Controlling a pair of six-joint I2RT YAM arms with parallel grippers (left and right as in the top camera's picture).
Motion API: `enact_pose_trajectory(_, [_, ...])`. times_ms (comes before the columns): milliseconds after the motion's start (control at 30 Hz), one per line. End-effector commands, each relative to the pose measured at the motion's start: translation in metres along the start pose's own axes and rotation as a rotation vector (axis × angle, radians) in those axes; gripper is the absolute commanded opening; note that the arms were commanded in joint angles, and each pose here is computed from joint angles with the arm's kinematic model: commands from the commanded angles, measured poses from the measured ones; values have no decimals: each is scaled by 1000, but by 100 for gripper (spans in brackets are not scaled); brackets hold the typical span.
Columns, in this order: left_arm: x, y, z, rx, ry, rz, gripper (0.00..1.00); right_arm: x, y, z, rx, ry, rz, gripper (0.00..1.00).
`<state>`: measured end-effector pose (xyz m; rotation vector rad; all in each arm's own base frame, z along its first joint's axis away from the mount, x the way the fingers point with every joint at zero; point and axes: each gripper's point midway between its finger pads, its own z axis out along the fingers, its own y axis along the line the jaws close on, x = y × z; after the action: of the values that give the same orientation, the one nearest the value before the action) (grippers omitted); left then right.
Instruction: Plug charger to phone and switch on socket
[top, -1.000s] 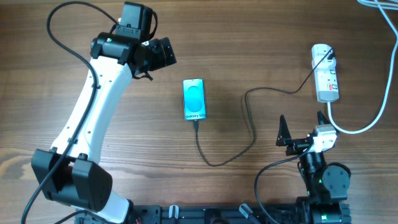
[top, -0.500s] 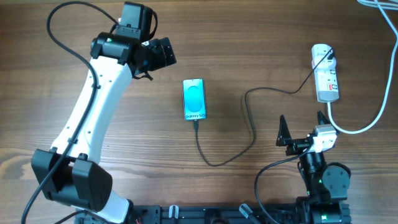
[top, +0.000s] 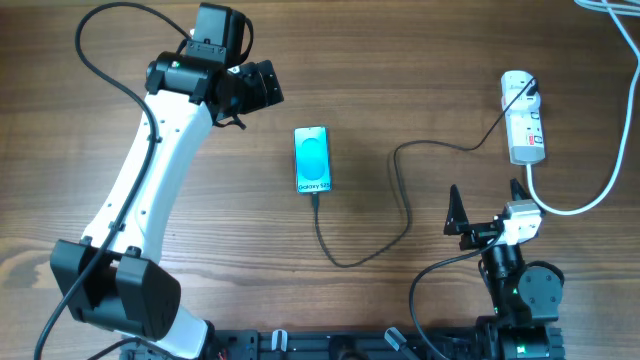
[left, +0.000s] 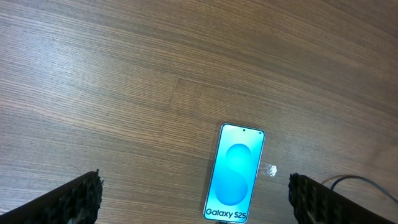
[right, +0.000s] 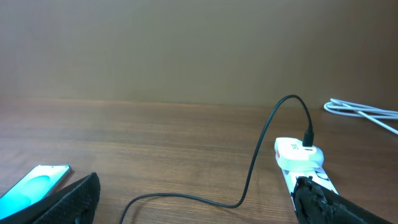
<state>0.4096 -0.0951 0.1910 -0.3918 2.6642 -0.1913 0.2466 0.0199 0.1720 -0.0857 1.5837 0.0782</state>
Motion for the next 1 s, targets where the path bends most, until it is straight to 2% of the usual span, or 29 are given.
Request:
enact_pose_trajectory(0, [0, 2, 2, -14, 0, -9, 100, -3, -3, -1, 18, -16, 5, 100])
enact_pose_trajectory(300, [25, 18, -15, -36, 37, 13, 100, -3, -3, -1, 18, -16, 5, 100])
enact_pose_trajectory(533, [48, 36, -26, -33, -14, 11, 100, -3, -3, -1, 18, -16, 5, 100])
enact_pose_trajectory(833, [81, 36, -25, 106, -93, 235, 100, -3, -3, -1, 18, -16, 5, 100])
enact_pose_trajectory(967, [95, 43, -22, 136, -164, 275, 100, -3, -3, -1, 18, -16, 5, 100])
